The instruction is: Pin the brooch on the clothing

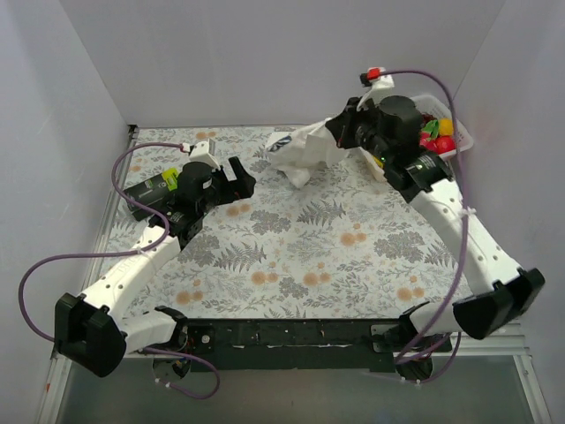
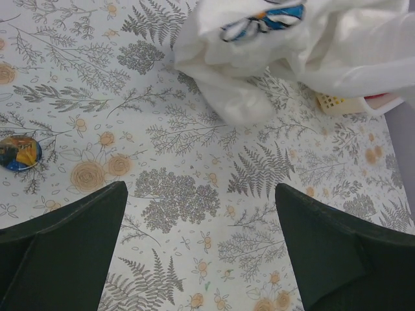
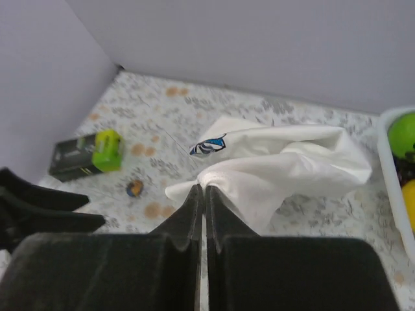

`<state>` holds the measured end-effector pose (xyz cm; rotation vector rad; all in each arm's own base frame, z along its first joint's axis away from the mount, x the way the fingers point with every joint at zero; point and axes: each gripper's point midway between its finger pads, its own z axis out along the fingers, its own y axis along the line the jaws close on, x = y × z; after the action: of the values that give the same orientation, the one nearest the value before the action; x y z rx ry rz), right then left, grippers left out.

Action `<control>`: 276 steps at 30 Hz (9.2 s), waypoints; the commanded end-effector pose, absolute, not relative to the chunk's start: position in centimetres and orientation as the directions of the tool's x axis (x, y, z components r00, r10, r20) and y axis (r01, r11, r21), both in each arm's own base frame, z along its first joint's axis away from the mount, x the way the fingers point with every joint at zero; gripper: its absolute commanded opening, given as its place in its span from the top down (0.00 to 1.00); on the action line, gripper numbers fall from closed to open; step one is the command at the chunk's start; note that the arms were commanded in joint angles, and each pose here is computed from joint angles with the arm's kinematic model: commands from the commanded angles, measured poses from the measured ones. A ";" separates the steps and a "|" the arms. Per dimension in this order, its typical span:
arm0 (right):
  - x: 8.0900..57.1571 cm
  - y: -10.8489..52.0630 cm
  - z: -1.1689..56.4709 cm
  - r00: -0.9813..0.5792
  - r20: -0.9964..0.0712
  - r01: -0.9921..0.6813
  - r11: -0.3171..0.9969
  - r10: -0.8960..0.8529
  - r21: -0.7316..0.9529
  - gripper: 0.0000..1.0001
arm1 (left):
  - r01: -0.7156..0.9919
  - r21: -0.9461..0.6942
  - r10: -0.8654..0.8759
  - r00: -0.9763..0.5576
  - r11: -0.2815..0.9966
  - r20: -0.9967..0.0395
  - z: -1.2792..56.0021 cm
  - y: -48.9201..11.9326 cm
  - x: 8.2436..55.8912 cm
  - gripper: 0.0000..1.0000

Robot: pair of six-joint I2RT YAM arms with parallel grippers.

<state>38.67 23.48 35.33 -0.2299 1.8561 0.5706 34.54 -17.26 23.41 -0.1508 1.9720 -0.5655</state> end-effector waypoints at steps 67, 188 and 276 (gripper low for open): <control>25.9 8.2 6.1 -0.882 -0.455 -0.005 0.964 0.121 0.266 0.09 | 0.297 -0.517 -0.291 -0.561 0.803 -0.775 24.1 -19.3 34.8 0.02; 43.9 10.9 10.7 -0.746 -0.656 -0.083 0.962 0.112 0.258 0.90 | -0.353 -0.607 -0.441 -0.897 0.712 0.004 2.0 -18.9 13.4 0.27; 15.8 9.2 67.2 0.404 -0.803 -0.575 0.804 0.438 0.149 0.99 | 0.710 -0.345 -0.553 0.075 0.614 -0.830 67.2 -14.8 16.9 1.00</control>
<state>14.17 9.20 67.01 -0.1863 0.9615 0.6421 14.01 -13.80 69.02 0.1715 1.0687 -1.0140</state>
